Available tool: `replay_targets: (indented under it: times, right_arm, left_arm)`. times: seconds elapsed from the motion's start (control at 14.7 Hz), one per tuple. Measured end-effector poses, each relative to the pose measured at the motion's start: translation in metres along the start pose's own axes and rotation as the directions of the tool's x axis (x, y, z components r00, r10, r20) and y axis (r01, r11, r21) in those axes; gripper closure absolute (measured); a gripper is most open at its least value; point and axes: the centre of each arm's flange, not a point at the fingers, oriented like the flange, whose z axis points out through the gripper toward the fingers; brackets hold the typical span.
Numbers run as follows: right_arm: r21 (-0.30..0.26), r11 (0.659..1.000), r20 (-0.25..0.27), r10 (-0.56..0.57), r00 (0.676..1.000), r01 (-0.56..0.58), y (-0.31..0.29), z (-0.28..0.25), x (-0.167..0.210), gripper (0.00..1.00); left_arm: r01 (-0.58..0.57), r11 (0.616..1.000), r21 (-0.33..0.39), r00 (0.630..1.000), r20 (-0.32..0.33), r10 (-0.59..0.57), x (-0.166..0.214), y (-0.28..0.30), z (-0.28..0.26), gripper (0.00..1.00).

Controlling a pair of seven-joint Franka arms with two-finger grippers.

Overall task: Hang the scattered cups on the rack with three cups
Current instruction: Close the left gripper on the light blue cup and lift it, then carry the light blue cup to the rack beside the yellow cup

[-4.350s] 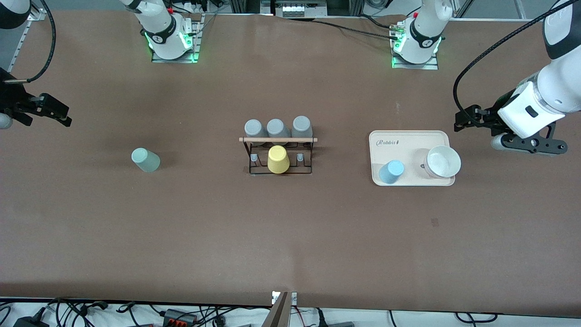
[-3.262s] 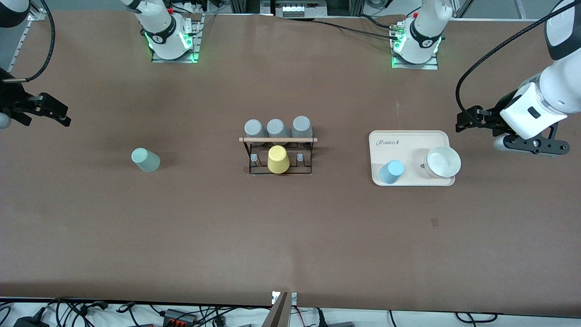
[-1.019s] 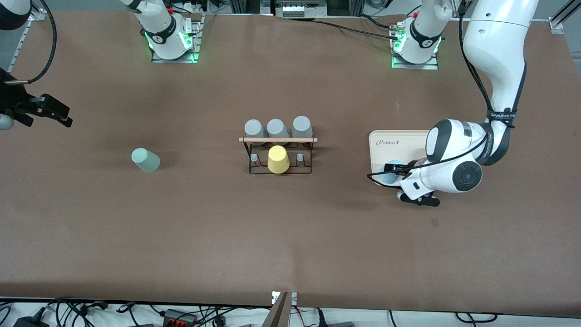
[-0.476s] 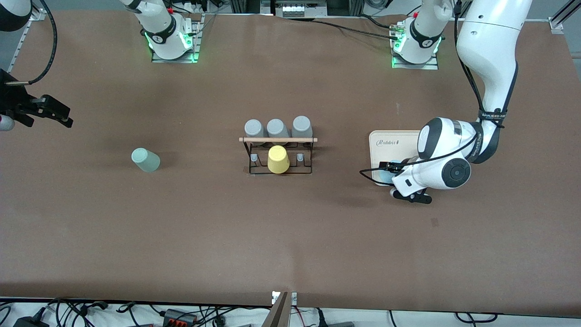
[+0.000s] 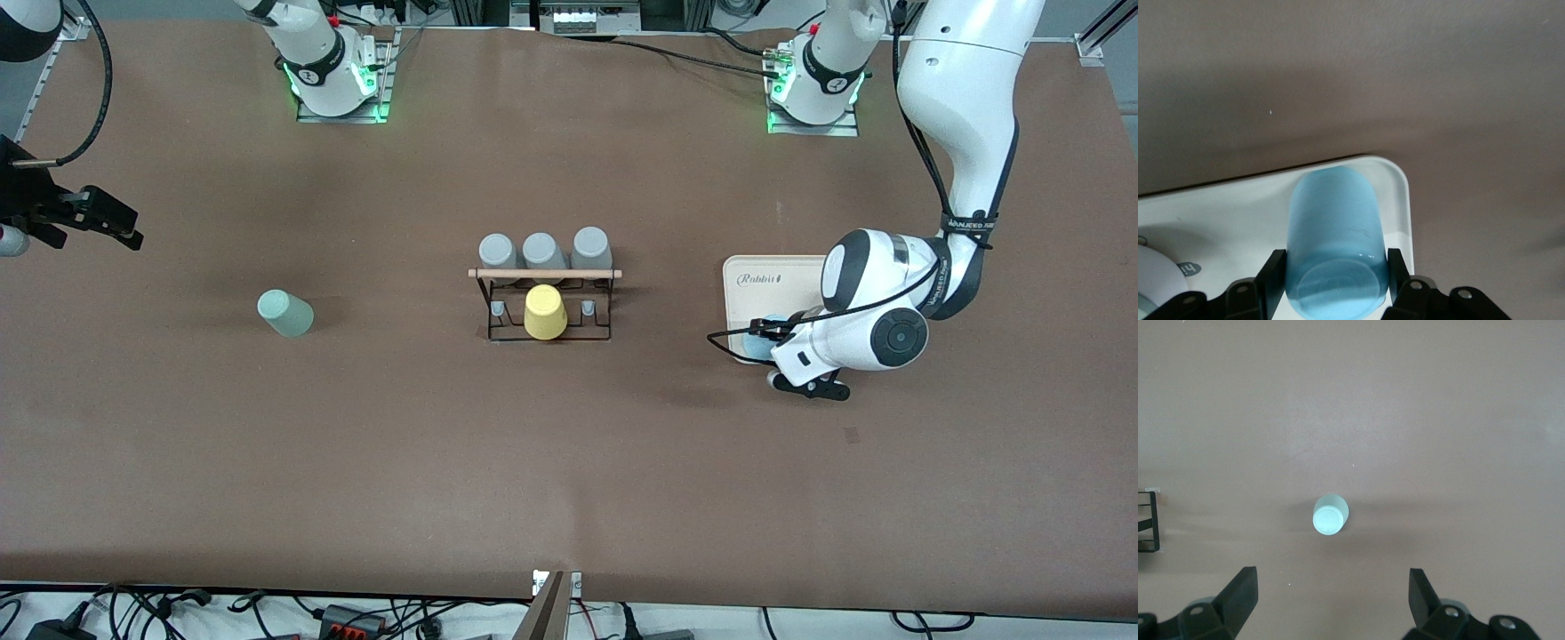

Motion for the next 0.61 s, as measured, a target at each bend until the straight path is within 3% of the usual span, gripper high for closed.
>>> replay_targets:
  times: [0.34, 0.61]
  right_arm:
    - [0.000, 1.000, 0.000, 0.000, 1.000, 0.000, 0.000, 0.000, 0.000, 0.00]
    - [0.000, 1.000, -0.002, 0.001, 1.000, -0.001, 0.000, -0.001, 0.000, 0.00]
  left_arm:
    - [-0.136, 0.991, -0.022, 0.991, 0.020, 0.136, -0.019, 0.081, -0.133, 0.35]
    - [-0.164, 0.978, -0.129, 0.986, -0.026, 0.162, -0.035, 0.137, -0.187, 0.35]
